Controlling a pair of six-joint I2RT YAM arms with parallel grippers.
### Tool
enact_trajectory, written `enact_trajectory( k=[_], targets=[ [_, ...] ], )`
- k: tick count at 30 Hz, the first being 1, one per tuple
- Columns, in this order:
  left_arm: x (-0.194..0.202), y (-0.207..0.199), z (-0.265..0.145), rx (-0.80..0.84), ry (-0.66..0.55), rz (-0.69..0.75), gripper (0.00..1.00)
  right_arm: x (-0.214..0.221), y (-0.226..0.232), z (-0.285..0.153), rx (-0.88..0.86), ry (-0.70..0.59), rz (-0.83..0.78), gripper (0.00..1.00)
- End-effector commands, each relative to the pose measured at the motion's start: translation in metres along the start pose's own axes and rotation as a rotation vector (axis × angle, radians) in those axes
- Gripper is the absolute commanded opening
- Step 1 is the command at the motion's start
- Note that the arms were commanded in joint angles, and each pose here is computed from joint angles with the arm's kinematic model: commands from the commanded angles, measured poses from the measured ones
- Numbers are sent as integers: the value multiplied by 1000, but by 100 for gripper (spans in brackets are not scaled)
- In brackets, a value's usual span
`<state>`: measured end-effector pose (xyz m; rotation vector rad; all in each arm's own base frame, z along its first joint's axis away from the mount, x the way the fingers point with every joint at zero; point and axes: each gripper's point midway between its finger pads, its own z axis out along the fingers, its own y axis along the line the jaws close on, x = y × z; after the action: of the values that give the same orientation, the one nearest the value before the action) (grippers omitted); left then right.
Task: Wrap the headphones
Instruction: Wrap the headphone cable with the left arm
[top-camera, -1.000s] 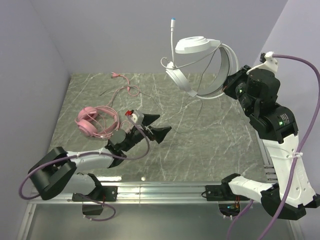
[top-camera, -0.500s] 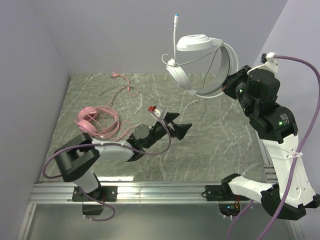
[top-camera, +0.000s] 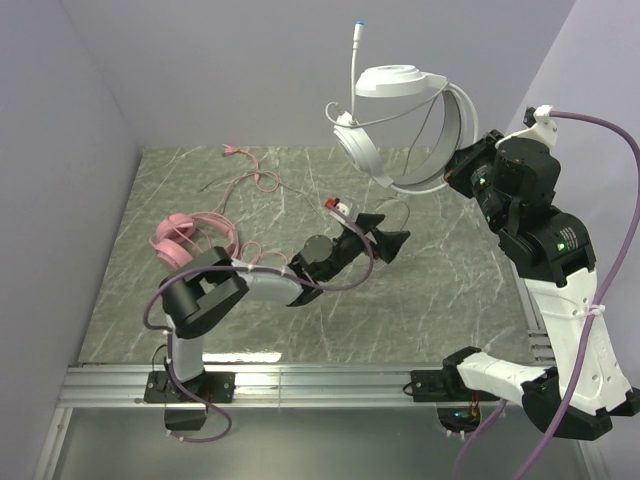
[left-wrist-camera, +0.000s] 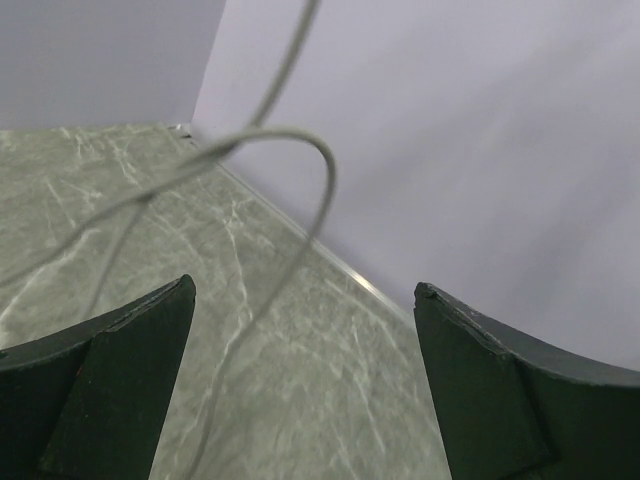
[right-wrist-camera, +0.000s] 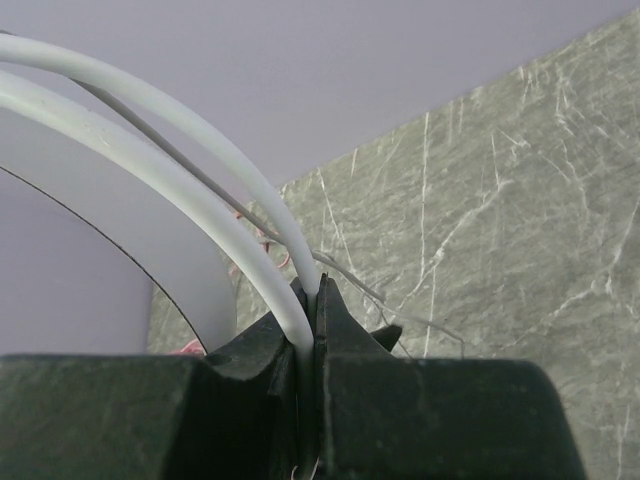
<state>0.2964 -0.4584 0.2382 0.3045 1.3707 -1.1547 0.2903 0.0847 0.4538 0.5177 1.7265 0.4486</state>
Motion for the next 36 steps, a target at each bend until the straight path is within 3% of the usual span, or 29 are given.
enact_trajectory(
  k=[1,8,10,11,12,14,15,18,24,29,36],
  targets=[
    [-28,-10,26,9,-133,-63,97,-30,23,-9,-90,-102,110,0],
    [-26,-10,72,2,-156,-40,95,-32,22,-12,-91,-106,115,0],
    [-23,-5,81,-15,-151,-23,89,-33,22,-13,-89,-110,116,0],
    [-22,-1,84,-26,-146,-20,83,-33,21,-13,-89,-112,116,0],
    [-18,2,87,-32,-138,-18,60,-33,20,-13,-84,-114,115,0],
    [-15,6,89,-37,-112,-13,34,-36,19,-14,-80,-126,114,0],
    [-16,9,88,-45,-112,-13,16,-37,19,-14,-78,-128,113,0],
    [-10,22,70,-96,-104,-22,3,-49,17,-13,-52,-163,112,0],
    [10,97,26,-223,29,-220,0,-88,20,-16,-32,-248,124,0],
    [7,188,-33,-481,90,-301,0,-116,19,-20,-7,-308,135,0],
    [-44,292,-113,-808,100,-333,0,-125,6,-24,8,-337,167,0]
  ],
)
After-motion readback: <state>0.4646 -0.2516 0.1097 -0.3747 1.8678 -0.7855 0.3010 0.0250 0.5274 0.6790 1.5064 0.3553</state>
